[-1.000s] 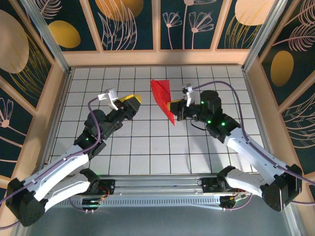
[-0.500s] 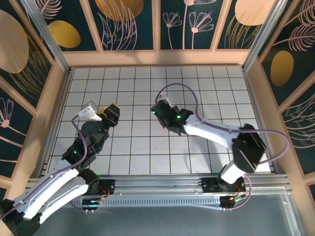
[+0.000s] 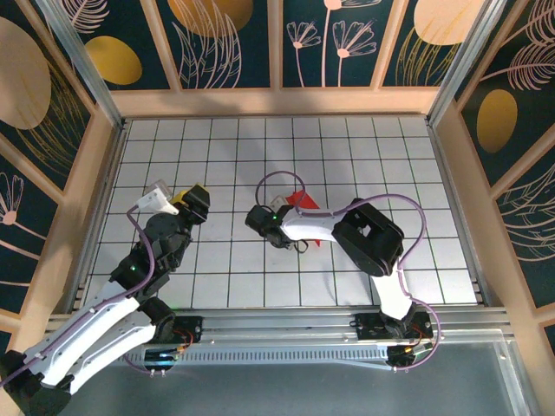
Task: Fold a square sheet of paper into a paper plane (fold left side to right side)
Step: Turn over the paper at the center of the table.
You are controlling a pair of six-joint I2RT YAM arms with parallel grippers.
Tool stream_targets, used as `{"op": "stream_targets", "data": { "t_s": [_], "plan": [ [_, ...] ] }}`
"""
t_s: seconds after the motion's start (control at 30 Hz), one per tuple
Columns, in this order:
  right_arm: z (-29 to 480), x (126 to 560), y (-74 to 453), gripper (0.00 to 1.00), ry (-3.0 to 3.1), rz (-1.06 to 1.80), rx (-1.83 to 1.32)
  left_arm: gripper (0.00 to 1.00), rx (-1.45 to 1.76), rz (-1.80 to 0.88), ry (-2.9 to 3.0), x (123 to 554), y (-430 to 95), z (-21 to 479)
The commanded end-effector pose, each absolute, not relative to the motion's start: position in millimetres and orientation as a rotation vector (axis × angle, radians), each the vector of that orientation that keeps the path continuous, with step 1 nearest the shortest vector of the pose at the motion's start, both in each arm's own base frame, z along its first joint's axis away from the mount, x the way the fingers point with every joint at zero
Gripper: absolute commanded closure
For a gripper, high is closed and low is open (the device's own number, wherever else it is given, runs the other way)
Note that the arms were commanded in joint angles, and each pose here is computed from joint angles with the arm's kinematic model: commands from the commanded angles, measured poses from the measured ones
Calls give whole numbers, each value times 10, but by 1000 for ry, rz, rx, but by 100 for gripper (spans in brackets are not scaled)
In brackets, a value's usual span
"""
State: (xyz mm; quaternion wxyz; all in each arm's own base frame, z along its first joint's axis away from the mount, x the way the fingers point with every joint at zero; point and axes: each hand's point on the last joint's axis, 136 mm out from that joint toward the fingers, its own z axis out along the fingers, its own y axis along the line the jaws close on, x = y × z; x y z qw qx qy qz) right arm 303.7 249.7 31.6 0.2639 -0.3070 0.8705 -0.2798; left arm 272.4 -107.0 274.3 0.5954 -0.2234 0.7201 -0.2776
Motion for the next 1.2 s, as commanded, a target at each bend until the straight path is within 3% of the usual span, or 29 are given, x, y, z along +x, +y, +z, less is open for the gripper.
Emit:
{"op": "stream_targets", "data": {
  "t_s": [0.0, 0.3, 0.63, 1.17],
  "plan": [
    [317, 3015, 2619, 89, 2383, -694, -797, 45, -523, -648, 1678, 2736, -1093, 2720],
    [387, 2976, 2744, 67, 2446, -577, -790, 44, -489, -659, 1708, 2793, -1207, 2703],
    [840, 2963, 2835, 40, 2495, -248, -685, 38, -494, -712, 1737, 2859, -1349, 2611],
    [1696, 3088, 1866, 20, 2324, 500, -99, 36, -360, -975, 2054, 3173, -2390, 1863]
  ]
}}
